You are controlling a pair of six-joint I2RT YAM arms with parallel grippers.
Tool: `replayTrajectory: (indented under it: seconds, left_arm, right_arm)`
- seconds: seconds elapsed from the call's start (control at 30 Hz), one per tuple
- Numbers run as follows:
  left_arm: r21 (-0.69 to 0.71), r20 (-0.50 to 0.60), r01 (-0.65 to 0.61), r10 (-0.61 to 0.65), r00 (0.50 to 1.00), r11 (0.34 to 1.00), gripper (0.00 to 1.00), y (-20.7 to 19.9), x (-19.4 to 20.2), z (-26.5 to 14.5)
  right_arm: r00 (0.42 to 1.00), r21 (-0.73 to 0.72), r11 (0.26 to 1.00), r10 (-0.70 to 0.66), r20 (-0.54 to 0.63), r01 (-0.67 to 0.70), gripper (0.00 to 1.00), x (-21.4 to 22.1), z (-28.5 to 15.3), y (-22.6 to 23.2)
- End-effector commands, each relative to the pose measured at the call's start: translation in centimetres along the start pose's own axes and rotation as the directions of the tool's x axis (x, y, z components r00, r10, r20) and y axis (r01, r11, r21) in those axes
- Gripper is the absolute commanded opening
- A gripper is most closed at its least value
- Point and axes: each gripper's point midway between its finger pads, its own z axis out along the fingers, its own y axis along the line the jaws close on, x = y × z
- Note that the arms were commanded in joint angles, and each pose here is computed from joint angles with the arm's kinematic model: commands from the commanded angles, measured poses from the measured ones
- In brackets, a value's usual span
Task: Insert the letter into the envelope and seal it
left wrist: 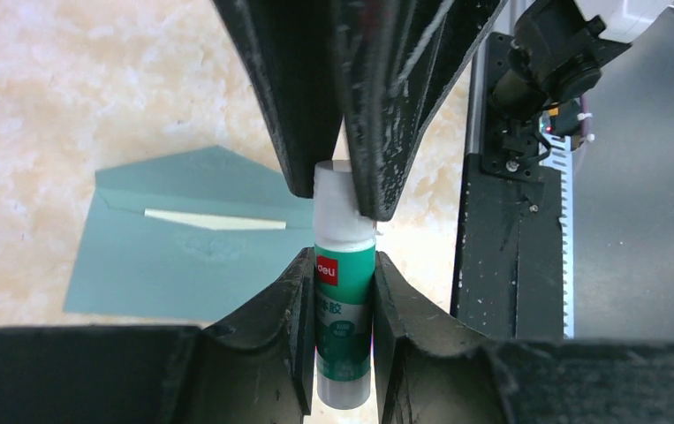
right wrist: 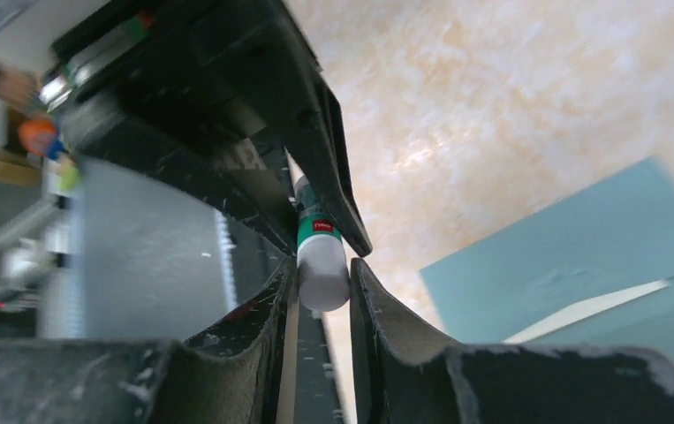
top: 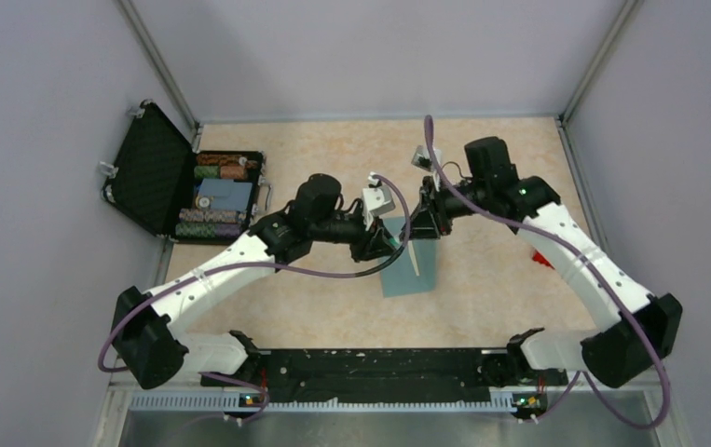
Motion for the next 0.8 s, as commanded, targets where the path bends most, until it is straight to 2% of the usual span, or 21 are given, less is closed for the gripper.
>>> replayTrajectory:
  seconds: [0.0, 0.07, 0.1, 0.2, 0.27, 0.33, 0.43, 0.5, 0.57, 0.67, 0.77]
  left_arm:
    - [0.008, 0.035, -0.049, 0.049, 0.998, 0.999, 0.0, 0.5, -0.2, -0.2]
    - [0.02, 0.033, -0.065, 0.064, 0.997, 0.998, 0.0, 0.2, 0.1, -0.2]
    - [0.023, 0.03, -0.074, 0.073, 0.997, 0.997, 0.0, 0.2, 0.4, -0.3]
    - [-0.001, 0.001, -0.103, 0.103, 0.995, 0.995, 0.0, 0.5, 1.4, -0.6]
    - [-0.028, -0.026, -0.115, 0.114, 0.993, 0.993, 0.0, 0.9, 2.4, -1.0]
    - [-0.04, -0.041, -0.119, 0.117, 0.992, 0.992, 0.0, 1.0, 3.1, -1.2]
    - [-0.053, -0.044, -0.109, 0.107, 0.993, 0.993, 0.0, 1.1, 3.7, -1.3]
    - [-0.059, -0.035, -0.105, 0.103, 0.994, 0.993, 0.0, 1.2, 3.6, -1.3]
    - [-0.068, -0.03, -0.102, 0.1, 0.995, 0.993, 0.0, 1.3, 3.4, -1.4]
    - [-0.091, -0.019, -0.102, 0.1, 0.995, 0.991, 0.0, 1.7, 3.2, -1.5]
    - [-0.117, -0.003, -0.083, 0.083, 0.997, 0.99, 0.0, 2.3, 2.9, -1.9]
  right_arm:
    - [0.787, 0.098, 0.804, -0.595, 0.163, 0.587, 0.0, -2.9, -3.5, 3.1]
    - [0.688, 0.236, 0.715, -0.698, 0.197, 0.658, 0.0, -4.4, -4.8, 3.1]
    - [0.661, 0.291, 0.687, -0.724, 0.198, 0.666, 0.0, -5.0, -5.3, 2.8]
    - [0.636, 0.384, 0.644, -0.753, 0.168, 0.662, 0.0, -6.3, -6.8, 1.9]
    - [0.673, 0.36, 0.67, -0.726, 0.138, 0.649, 0.0, -5.6, -7.4, 1.3]
    - [0.771, 0.356, 0.742, -0.632, 0.086, 0.568, 0.0, -3.7, -7.6, -0.3]
    - [0.937, 0.474, 0.821, -0.347, -0.026, 0.317, 0.0, 0.0, -7.2, -6.0]
    - [0.989, 0.559, 0.817, -0.122, -0.078, 0.145, 0.0, 2.9, -6.9, -9.3]
    - [0.995, 0.656, 0.754, 0.051, -0.091, 0.021, 0.0, 5.3, -7.2, -11.8]
    - [0.991, 0.814, 0.575, 0.131, 0.005, -0.08, 0.0, 6.8, -9.3, -14.8]
    - [0.968, 0.876, 0.452, 0.242, 0.059, -0.166, 0.0, 8.9, -10.0, -16.6]
